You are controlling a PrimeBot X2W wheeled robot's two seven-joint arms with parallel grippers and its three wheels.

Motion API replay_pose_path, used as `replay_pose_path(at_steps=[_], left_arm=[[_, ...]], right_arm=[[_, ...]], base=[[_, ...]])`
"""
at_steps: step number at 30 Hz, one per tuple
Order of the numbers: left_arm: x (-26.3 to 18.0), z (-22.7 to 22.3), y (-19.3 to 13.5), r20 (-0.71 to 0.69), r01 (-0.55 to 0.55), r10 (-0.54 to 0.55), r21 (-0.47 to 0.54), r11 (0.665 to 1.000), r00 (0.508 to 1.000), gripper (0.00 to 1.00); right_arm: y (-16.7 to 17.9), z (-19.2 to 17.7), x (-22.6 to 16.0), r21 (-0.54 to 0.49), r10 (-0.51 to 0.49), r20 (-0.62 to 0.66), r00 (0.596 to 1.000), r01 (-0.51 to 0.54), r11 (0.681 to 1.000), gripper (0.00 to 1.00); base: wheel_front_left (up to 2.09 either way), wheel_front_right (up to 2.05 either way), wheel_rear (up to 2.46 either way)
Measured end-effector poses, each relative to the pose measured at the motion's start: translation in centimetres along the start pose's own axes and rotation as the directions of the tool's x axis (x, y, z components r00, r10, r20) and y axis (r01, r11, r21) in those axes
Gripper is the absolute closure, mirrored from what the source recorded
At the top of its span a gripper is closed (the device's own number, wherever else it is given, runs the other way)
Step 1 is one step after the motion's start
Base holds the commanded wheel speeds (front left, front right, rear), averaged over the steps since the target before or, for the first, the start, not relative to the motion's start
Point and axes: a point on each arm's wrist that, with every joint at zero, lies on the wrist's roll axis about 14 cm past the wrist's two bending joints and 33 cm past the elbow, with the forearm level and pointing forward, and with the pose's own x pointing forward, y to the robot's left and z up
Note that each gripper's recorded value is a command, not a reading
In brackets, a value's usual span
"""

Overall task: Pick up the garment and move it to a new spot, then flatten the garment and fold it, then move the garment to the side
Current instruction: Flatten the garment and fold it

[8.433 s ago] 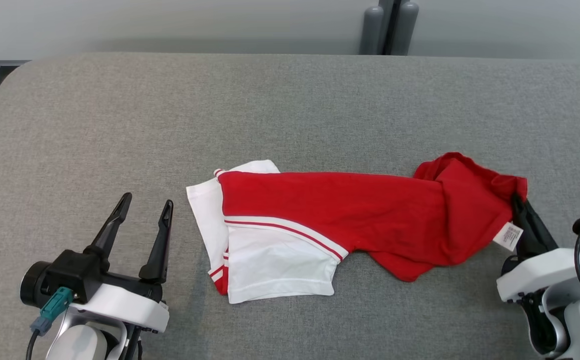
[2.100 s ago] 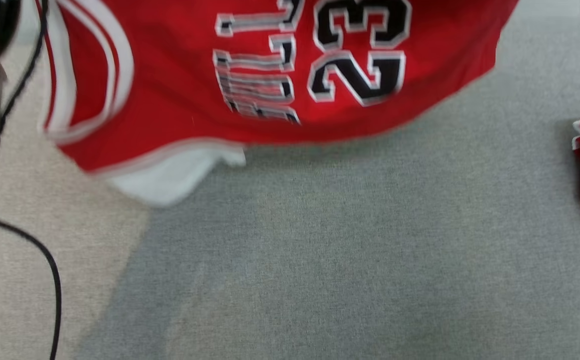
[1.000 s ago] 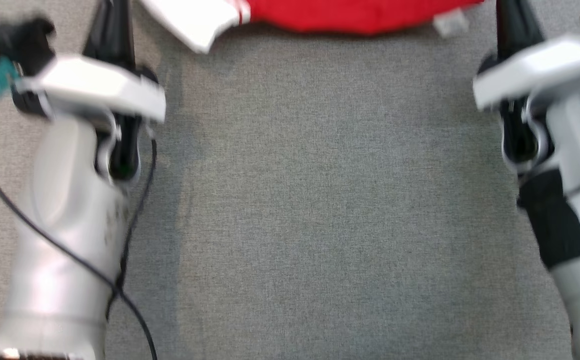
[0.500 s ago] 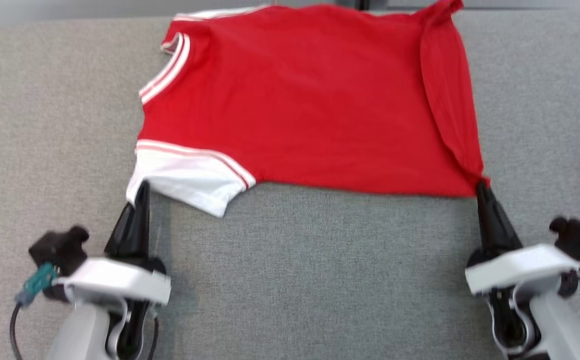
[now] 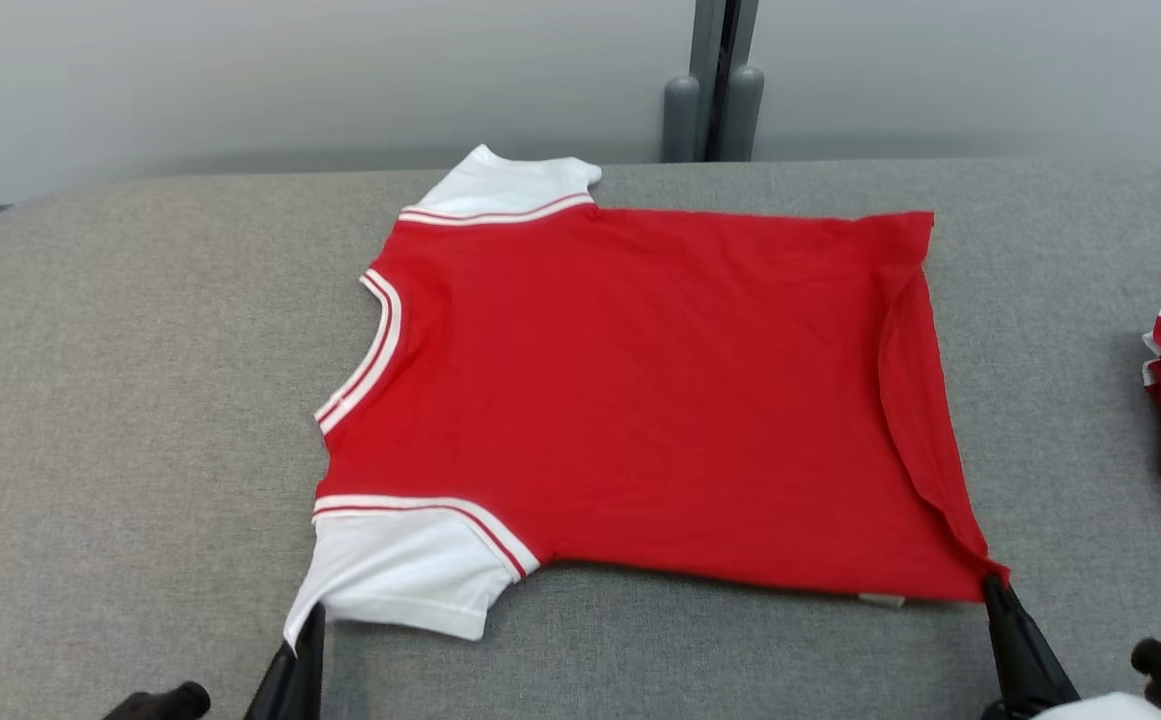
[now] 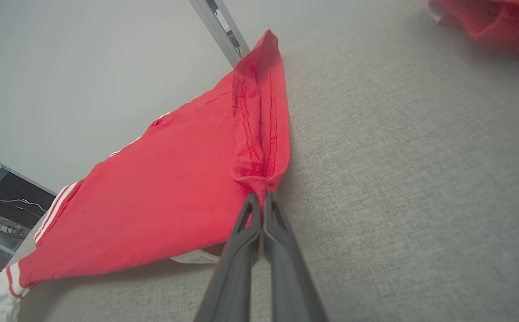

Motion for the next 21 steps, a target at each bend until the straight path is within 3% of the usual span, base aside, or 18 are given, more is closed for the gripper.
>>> replay_pose_path(at_steps=[12,21], left_arm=[[-7.1,-1.8,-0.7,-0.112,-0.014,0.014,-0.006,1.0,0.994,1.0],[-7.5,-1.5,-0.9,-0.119,-0.022,0.021,-0.009,1.0,0.993,1.0]], right_arm=[[-1.1,-0.6,-4.8,-0.035,-0.047,-0.057,0.997,0.045,0.998,1.0],[-1.4,-0.4,-5.2,-0.031,-0.064,-0.082,0.995,0.062,0.998,1.0]], base=[[0.0,0.0,0.0],[0.0,0.0,0.0]])
